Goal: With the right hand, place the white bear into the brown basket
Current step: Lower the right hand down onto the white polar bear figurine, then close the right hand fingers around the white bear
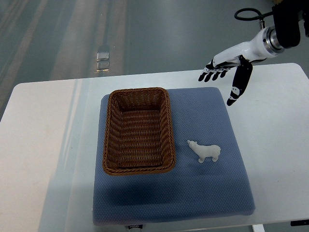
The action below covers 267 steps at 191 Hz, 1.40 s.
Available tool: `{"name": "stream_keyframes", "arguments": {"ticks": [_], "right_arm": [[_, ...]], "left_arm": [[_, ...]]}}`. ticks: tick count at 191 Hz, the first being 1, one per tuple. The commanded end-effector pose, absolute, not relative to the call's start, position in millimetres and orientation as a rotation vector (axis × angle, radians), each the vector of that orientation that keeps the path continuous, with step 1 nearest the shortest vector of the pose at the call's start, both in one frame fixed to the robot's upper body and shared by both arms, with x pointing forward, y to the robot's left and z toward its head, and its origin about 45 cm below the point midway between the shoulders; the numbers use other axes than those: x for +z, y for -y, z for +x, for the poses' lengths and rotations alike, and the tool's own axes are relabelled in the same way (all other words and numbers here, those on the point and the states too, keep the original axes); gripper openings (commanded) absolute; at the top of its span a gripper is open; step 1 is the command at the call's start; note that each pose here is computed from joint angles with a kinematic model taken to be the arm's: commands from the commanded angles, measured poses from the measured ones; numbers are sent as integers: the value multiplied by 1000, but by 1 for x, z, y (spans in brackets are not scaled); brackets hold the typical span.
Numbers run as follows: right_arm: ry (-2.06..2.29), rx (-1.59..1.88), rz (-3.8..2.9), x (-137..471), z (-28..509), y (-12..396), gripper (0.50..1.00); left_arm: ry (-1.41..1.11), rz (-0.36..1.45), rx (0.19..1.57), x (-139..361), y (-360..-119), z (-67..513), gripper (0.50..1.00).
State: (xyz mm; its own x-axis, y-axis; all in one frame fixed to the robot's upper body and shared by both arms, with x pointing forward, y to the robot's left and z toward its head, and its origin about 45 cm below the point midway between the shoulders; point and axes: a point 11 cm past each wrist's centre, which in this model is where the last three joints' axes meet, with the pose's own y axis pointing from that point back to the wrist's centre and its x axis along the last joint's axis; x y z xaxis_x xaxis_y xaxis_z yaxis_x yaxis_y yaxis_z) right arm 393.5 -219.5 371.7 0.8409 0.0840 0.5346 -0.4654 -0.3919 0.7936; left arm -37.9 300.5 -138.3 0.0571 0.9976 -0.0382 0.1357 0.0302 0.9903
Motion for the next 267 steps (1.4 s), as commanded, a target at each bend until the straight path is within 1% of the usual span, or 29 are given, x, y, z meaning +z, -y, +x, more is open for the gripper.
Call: {"name": "stream_keyframes", "arguments": {"ticks": [1, 19, 59, 108, 144, 206, 230, 237, 267], "right_arm": [[260, 592, 1889, 365, 386, 221, 921], [233, 571, 1899, 355, 380, 220, 919], [315, 528, 1934, 324, 380, 217, 917], [384, 408, 1968, 273, 368, 228, 913], [398, 366, 2020, 260, 358, 223, 903], [462, 261, 2083, 232, 345, 224, 901], [480, 231, 2088, 222, 341, 226, 885], [486, 228, 2088, 221, 340, 227, 872], [489, 210, 2092, 214, 336, 226, 864]], "left_arm": [[-1281, 1308, 1075, -138, -301, -38, 1000], [-1281, 1308, 1075, -138, -301, -38, 1000], [-1278, 1310, 1077, -138, -302, -38, 1000], [-1279, 1308, 1077, -138, -301, -37, 1000], [-1279, 1308, 1077, -138, -301, -37, 1000], [-1278, 1307, 1077, -138, -301, -37, 1000], [-1278, 1309, 1078, -138, -302, -37, 1000], [-1278, 1309, 1078, -138, -302, -37, 1000], [-1277, 1309, 1080, -138, -302, -37, 1000]]}}
